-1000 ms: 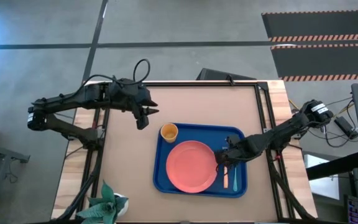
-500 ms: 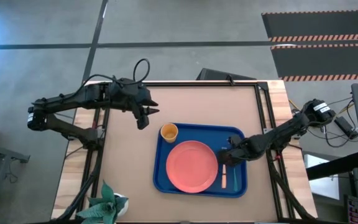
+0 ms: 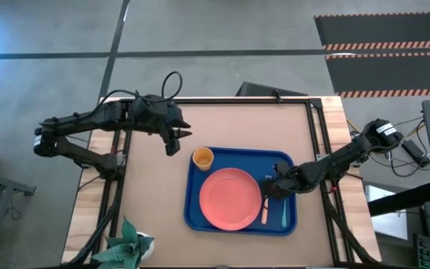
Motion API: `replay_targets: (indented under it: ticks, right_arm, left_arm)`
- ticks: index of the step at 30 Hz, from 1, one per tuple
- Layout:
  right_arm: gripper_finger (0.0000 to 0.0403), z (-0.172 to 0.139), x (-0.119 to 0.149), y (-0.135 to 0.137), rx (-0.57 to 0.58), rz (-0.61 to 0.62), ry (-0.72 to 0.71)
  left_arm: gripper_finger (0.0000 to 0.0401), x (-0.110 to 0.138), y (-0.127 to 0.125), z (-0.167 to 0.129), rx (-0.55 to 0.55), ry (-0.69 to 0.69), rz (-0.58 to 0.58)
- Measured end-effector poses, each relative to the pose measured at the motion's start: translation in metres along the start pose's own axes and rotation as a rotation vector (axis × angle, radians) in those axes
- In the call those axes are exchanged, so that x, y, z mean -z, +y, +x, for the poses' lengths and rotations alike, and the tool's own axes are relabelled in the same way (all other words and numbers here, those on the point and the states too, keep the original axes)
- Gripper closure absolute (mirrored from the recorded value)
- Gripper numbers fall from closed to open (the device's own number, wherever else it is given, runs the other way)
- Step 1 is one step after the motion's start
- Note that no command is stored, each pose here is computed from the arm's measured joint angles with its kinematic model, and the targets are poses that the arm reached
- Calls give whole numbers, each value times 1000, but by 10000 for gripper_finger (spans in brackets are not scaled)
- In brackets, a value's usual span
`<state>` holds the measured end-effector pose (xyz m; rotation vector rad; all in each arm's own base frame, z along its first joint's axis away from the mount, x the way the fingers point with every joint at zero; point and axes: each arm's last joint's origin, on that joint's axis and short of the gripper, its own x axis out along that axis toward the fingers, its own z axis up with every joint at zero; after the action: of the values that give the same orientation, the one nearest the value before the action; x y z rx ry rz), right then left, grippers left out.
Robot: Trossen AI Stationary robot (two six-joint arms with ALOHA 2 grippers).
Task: Pick and place plate/cup/fork/spoon on tray
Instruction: Adjust the light orange fork on the blue tray
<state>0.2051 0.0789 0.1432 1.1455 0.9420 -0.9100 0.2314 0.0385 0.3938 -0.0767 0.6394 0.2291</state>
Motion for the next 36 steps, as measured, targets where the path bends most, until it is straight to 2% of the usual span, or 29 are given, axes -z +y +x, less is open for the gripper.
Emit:
replay_targets:
  ticks: [7, 17, 36]
  right_arm:
    - [264, 1, -3, 1, -17, 5, -73]
    - [264, -1, -3, 12, -123, -20, -102]
    - [264, 2, -5, 8, -101, -40, -107]
  left_arm:
    - [302, 0, 0, 1, -1, 1, 0]
    - [302, 0, 0, 4, -2, 8, 1]
    - [302, 0, 0, 6, -2, 16, 3]
